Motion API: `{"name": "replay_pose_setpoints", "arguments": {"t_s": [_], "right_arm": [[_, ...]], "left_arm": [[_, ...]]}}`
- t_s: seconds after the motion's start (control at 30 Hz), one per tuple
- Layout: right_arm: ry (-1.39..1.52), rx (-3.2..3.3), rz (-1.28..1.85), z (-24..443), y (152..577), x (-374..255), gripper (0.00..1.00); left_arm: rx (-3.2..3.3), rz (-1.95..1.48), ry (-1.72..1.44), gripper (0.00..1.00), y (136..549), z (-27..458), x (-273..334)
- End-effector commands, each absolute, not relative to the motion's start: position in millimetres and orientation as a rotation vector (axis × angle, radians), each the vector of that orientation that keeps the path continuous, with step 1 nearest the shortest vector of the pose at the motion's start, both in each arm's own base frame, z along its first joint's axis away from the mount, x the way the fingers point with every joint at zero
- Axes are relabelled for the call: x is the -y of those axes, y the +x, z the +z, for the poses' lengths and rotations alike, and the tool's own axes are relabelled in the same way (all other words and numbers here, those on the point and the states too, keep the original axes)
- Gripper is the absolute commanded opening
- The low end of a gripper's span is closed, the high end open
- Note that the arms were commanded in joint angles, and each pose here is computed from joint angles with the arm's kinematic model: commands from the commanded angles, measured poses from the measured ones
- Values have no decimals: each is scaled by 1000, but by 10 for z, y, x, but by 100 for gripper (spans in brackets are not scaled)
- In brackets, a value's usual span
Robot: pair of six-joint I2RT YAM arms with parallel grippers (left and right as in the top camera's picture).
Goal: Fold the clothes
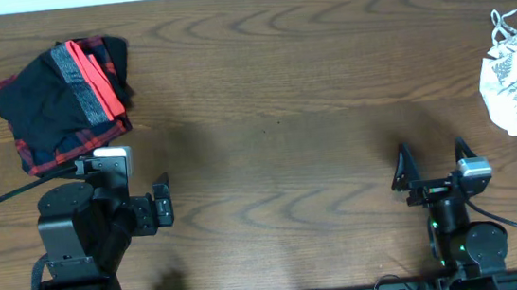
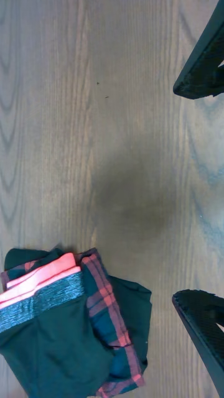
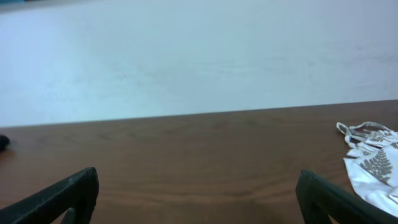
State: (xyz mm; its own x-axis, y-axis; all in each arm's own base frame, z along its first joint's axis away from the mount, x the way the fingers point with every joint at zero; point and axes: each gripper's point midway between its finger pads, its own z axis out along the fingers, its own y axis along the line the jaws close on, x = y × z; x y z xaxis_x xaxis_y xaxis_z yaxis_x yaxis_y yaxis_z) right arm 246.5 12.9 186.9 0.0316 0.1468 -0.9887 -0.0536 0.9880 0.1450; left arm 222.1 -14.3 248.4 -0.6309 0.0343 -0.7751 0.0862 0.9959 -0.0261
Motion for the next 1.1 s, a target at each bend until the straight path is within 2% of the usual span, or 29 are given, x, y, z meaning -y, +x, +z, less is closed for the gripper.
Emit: {"name": "replay_pose_setpoints", "arguments": {"t_s": [0.0, 0.23, 1.07], "right_arm": [[55, -1508, 44, 1902, 2463, -23, 99], [83, -1631, -29, 1596, 2460, 80, 99], [83, -1636, -30, 1585, 2462, 81, 99]], "left_arm": [[-2255, -91, 76, 98, 2220, 2475, 157], [-2255, -91, 76, 98, 2220, 2475, 157], [-2255, -91, 76, 98, 2220, 2475, 157]]}}
